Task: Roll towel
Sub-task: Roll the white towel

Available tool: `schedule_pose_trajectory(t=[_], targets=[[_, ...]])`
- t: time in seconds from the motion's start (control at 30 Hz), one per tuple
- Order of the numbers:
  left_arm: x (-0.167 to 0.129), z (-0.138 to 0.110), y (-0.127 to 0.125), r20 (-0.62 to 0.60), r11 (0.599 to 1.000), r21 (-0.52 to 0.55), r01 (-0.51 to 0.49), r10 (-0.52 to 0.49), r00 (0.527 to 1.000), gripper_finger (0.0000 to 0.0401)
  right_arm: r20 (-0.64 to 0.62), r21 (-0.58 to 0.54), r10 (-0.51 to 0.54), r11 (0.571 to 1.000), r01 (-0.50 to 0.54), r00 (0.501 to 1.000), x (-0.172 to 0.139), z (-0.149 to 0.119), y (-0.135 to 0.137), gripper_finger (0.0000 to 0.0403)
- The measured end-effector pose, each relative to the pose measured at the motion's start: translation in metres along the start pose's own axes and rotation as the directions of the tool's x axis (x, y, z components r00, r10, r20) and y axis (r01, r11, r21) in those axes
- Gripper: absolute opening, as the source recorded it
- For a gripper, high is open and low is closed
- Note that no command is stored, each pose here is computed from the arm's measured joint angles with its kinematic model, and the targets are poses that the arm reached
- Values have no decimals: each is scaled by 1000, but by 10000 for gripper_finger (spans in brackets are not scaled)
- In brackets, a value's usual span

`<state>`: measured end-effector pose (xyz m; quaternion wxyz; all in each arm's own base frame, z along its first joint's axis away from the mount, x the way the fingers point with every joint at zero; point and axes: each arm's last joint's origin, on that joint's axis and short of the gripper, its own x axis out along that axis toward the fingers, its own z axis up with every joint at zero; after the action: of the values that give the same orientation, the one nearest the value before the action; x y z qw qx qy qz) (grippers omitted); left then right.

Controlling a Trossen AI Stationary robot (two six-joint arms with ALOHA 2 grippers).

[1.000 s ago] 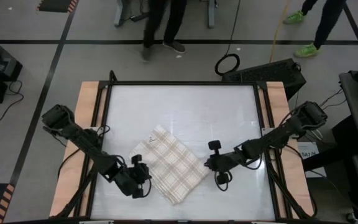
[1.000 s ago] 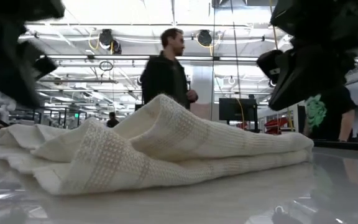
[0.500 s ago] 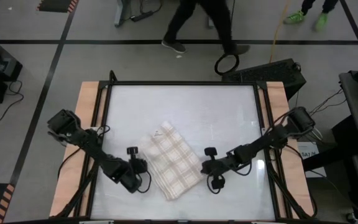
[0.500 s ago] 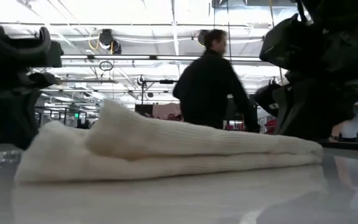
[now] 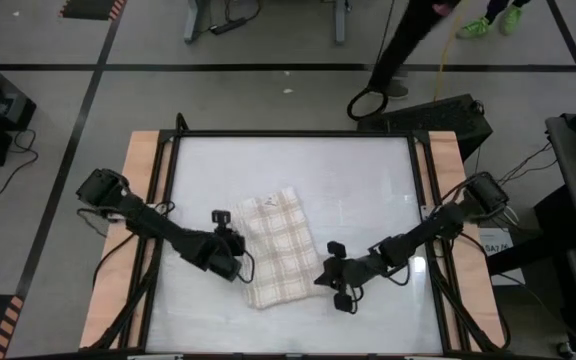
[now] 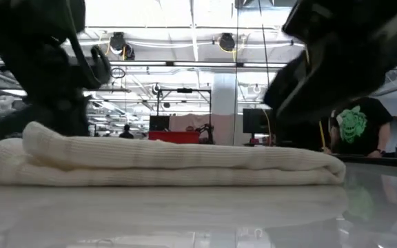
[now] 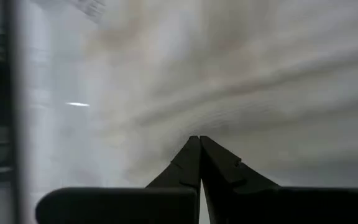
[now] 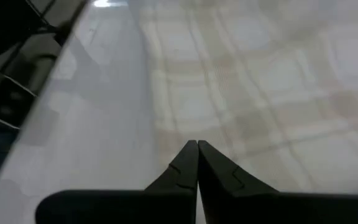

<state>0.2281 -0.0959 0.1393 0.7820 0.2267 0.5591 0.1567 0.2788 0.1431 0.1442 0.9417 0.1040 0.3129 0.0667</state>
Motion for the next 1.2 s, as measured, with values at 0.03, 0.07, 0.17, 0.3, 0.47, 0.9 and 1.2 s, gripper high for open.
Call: schedule_pose_trajectory(t=[0.03, 0.07, 0.17, 0.3, 0.47, 0.9, 1.2], targets=[[-5, -2, 1, -17, 998, -16, 58, -58, 998, 8, 7, -12, 3, 1000, -3, 1000, -5, 4, 1, 0], [-10, -5, 1, -33, 993, -37, 108, -109, 993, 8, 10, -25, 5, 1000, -5, 1000, -10, 7, 1, 0], [-29, -13, -1, -35, 971, -130, 199, -206, 978, 8, -20, -91, -13, 996, 11, 1000, -26, 12, 0, 0], [-55, -8, -16, 155, 927, -168, 335, -311, 938, 9, -139, -270, -63, 963, 24, 988, -41, 4, -2, 0], [-79, 9, -40, 450, 878, -157, 453, -345, 824, 21, -218, -389, -70, 921, -21, 973, -40, -9, 4, 22], [-70, 25, -105, 657, 965, 89, 248, -245, 713, 241, -98, -622, -136, 782, 45, 986, -28, -26, 28, 215], [-63, 38, -129, 625, 954, 207, 217, -299, 721, 269, -96, -664, -161, 746, 57, 982, 0, -45, 27, 244]])
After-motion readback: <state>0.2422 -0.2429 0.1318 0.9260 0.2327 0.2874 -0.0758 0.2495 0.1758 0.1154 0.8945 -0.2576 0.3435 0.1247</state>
